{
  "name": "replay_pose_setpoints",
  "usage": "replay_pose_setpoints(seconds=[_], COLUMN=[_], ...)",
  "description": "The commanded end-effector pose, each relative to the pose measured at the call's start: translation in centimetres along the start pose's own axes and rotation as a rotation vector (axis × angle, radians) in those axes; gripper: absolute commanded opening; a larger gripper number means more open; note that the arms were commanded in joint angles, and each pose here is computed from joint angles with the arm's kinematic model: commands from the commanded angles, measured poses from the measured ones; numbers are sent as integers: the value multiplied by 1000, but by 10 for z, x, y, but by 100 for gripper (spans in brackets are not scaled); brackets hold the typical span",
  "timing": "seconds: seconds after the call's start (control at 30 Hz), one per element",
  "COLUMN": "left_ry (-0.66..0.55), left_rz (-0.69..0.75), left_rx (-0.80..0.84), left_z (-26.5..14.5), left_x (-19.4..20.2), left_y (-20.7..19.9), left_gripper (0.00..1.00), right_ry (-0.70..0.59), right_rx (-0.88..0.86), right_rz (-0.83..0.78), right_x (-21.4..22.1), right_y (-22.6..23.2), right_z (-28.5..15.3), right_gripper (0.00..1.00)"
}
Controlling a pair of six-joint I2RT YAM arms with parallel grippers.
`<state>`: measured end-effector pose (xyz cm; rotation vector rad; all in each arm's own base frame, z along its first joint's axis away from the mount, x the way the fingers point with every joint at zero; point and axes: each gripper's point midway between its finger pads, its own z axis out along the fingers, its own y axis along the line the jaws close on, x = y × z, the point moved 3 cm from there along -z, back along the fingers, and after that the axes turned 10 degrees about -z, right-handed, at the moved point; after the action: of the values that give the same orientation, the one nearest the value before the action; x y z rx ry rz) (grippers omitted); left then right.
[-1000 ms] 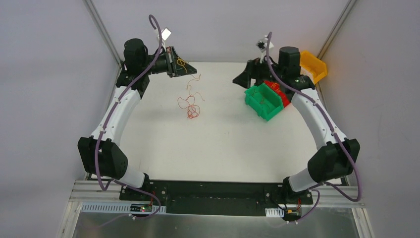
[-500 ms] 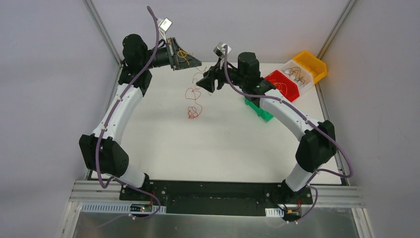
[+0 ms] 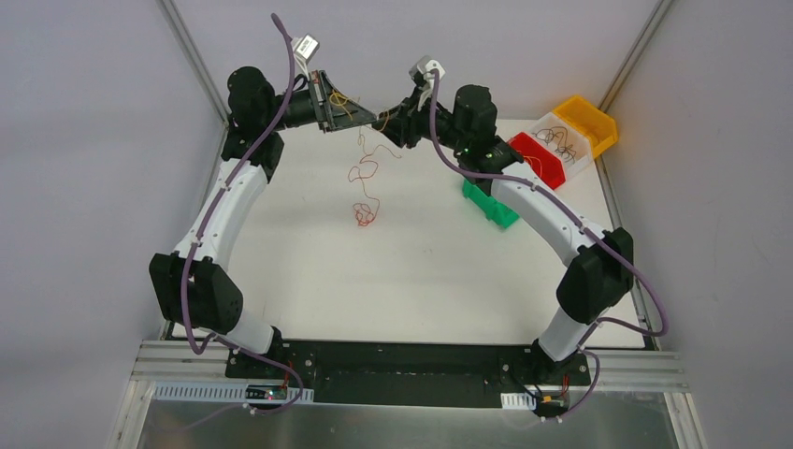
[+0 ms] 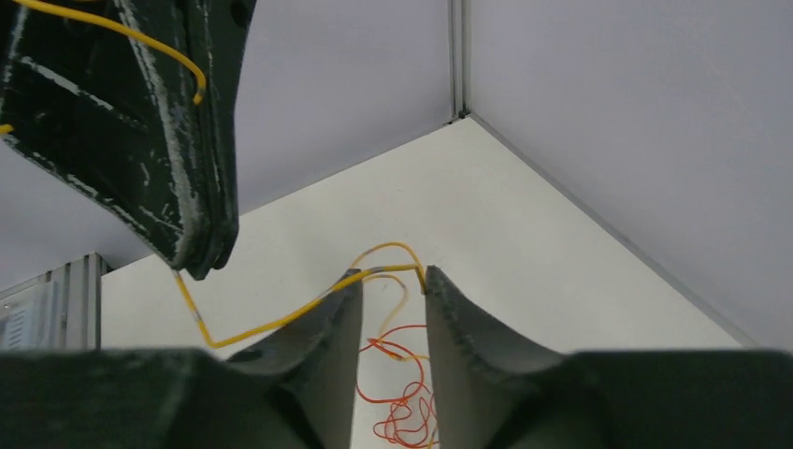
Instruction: Untangle the cables
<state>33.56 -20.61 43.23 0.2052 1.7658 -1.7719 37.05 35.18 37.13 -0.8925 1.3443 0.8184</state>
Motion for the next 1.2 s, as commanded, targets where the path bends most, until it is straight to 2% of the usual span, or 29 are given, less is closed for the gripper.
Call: replay_pose_setpoints(seconds=[0.0, 0.07, 0.1, 0.13, 0.2, 0.23, 0.33, 0.7, 0.73, 0.8, 0.83, 0.9, 1.0, 1.07, 1.17], left_ry=[-16, -15, -14, -12, -12, -14, -16, -64, -69, -77, -79, -76, -68, -49, -13], left_rz=[54, 56, 56, 56, 57, 59, 60, 22, 18, 18, 27, 92, 225, 327, 442], left_rx=[48, 52, 52, 54, 54, 54, 53, -6, -13, -31, -43, -79, -190, -235, -260], left_z=[-4, -4, -3, -3, -4, -4, -5, -14, -15, -19, -22, -30, -45, -51, -55], left_x=[-6, -6, -6, -6, -6, -6, -5, -10, -11, -12, -11, -4, 14, 25, 34], left_y=[-15, -16, -15, -16, -17, -17, -19, -6, -4, 3, 9, 23, 57, 78, 100], left_gripper=[0, 0, 0, 0, 0, 0, 0, 0, 6, 40, 50, 65, 80, 97, 99], right_ry=[-79, -79, -82, -86, -93, -95, -104, -135, -134, -137, -144, -166, -201, -219, -236], right_rx=[-15, -16, -18, -18, -18, -19, -24, 3, 11, 39, 50, 64, 73, 77, 77], right_rz=[-75, -73, -70, -67, -64, -62, -57, -83, -82, -79, -74, -57, 13, 52, 114], right_x=[-45, -44, -44, -45, -47, -48, -51, -63, -63, -66, -69, -81, -101, -113, -125], right_y=[9, 10, 10, 10, 9, 9, 9, 12, 12, 10, 9, 9, 11, 12, 14], right_z=[-15, -15, -14, -13, -11, -10, -8, -24, -26, -29, -31, -35, -39, -41, -44], right_gripper=[43, 47, 46, 40, 19, 11, 0, 0, 0, 0, 0, 0, 0, 0, 0])
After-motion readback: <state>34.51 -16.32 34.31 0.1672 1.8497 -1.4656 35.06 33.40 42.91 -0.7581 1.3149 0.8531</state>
